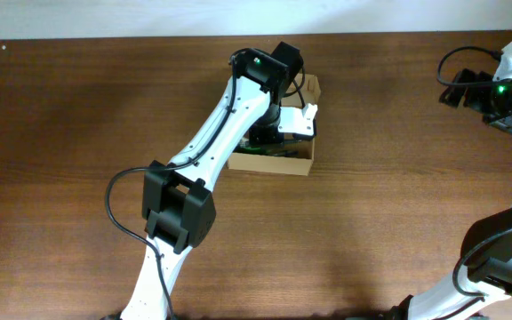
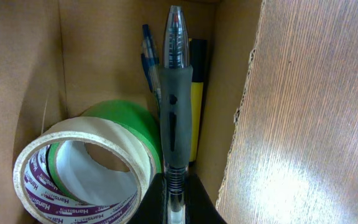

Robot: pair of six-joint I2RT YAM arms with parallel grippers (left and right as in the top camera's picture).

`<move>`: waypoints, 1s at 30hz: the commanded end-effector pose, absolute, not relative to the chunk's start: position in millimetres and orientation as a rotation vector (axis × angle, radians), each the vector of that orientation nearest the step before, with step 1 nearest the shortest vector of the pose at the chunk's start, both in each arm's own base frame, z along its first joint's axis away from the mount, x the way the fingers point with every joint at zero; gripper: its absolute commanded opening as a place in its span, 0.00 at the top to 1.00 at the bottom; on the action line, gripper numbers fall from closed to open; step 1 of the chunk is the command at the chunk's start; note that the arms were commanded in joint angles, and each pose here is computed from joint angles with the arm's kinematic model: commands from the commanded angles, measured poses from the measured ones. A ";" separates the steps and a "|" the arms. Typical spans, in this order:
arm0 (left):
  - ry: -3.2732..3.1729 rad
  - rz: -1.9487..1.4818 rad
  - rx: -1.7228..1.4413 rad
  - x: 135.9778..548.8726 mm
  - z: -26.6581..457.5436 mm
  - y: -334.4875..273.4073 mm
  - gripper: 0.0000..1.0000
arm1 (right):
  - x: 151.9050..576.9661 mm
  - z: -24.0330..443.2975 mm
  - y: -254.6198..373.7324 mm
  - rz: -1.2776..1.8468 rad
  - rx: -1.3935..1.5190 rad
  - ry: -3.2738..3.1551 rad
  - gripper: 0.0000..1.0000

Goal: Pack container
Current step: 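Carry the dark pen into the box and lower it, then release the dark pen and lift the left gripper out of the box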

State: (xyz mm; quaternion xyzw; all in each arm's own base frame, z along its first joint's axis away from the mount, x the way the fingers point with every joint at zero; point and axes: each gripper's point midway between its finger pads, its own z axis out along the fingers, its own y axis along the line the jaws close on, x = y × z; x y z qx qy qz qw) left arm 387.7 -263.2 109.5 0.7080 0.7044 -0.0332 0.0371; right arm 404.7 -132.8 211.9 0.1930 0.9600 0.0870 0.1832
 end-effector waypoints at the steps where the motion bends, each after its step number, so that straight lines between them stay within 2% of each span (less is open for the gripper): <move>1: 2.155 -0.118 2.215 386.6 96.1 -265.1 0.99 | 405.7 212.7 -133.5 0.254 0.543 2.703 0.01; 19: 2.162 -0.167 2.209 387.7 82.9 -271.4 0.96 | 405.7 212.7 -133.5 0.254 0.543 2.703 0.01; 20: 2.169 -0.168 2.201 387.7 82.9 -271.6 0.91 | 405.7 212.7 -133.5 0.254 0.543 2.703 0.01; 23: 2.200 -0.167 2.166 388.6 83.2 -272.2 0.65 | 405.7 212.7 -133.5 0.254 0.543 2.703 0.01; 26: 2.228 -0.165 2.130 388.8 86.6 -272.2 0.58 | 405.7 212.7 -133.5 0.254 0.543 2.703 0.01; 27: 2.232 -0.163 2.115 389.0 90.0 -272.3 0.47 | 405.7 212.7 -133.5 0.254 0.543 2.703 0.01; 30: 2.201 -0.143 2.066 392.5 111.8 -273.1 0.38 | 405.7 212.7 -133.5 0.254 0.543 2.703 0.01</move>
